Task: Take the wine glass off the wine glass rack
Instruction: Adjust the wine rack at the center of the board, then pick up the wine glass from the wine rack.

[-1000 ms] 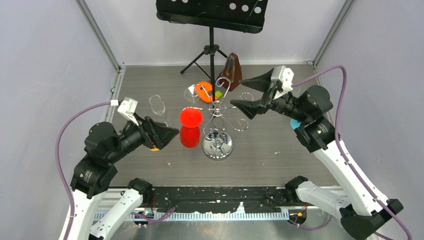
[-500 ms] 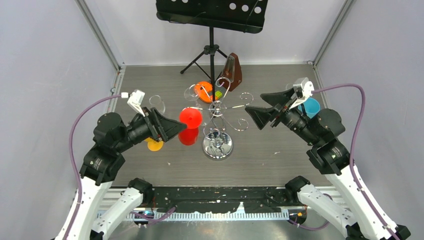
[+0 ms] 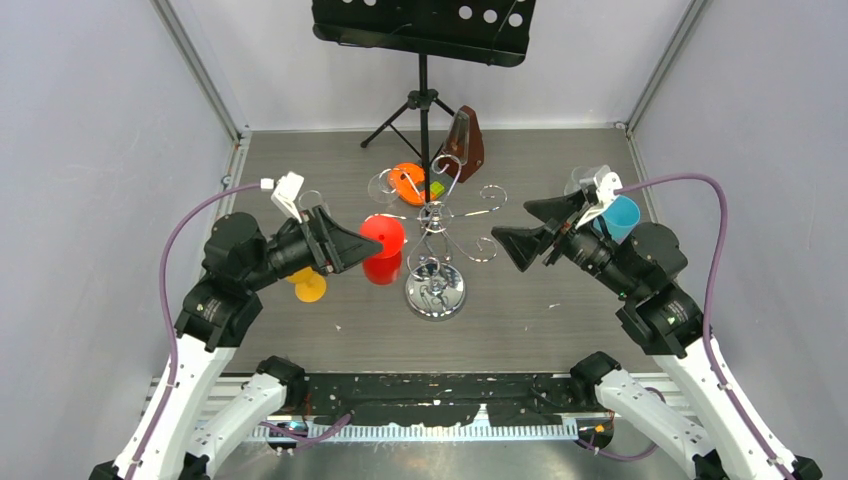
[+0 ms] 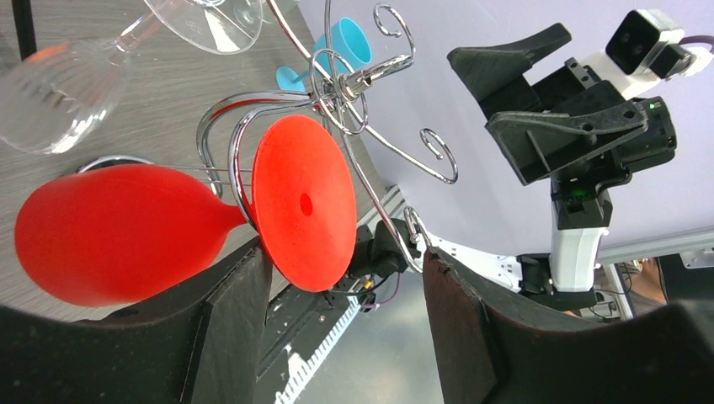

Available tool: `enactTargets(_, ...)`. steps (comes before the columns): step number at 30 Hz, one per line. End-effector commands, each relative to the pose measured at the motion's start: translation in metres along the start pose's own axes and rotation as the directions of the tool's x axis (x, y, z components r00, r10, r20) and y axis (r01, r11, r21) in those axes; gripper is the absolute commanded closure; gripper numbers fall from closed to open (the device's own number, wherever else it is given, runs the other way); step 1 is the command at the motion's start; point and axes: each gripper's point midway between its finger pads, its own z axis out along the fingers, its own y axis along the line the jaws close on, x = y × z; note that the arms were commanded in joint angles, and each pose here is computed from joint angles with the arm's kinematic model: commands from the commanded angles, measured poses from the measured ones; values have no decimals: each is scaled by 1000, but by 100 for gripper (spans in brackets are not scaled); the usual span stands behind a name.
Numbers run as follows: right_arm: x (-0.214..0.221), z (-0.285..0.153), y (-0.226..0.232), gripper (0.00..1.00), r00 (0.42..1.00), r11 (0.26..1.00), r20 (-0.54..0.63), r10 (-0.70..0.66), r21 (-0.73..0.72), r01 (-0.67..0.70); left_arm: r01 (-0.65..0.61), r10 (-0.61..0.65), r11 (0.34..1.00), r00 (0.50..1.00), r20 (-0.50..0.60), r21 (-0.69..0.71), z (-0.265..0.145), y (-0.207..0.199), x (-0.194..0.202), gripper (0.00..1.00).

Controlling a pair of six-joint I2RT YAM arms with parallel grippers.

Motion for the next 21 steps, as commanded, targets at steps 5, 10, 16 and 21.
enactTargets(5,1,-8,0,4,999,999,26,-40,-5,40,-19,17,995,1000,23,93,-6,-26,-7,38)
enactTargets(10,0,-11,3,4,999,999,33,-41,-13,41,-18,16,994,1000,27,104,-7,-31,-10,39)
enactTargets(16,3,-12,3,4,999,999,33,-40,-13,41,-18,15,994,999,28,109,-7,-34,-12,39)
enactTargets(21,4,-13,3,4,999,999,37,-35,-14,36,-11,9,995,1000,22,101,-2,-31,-14,40)
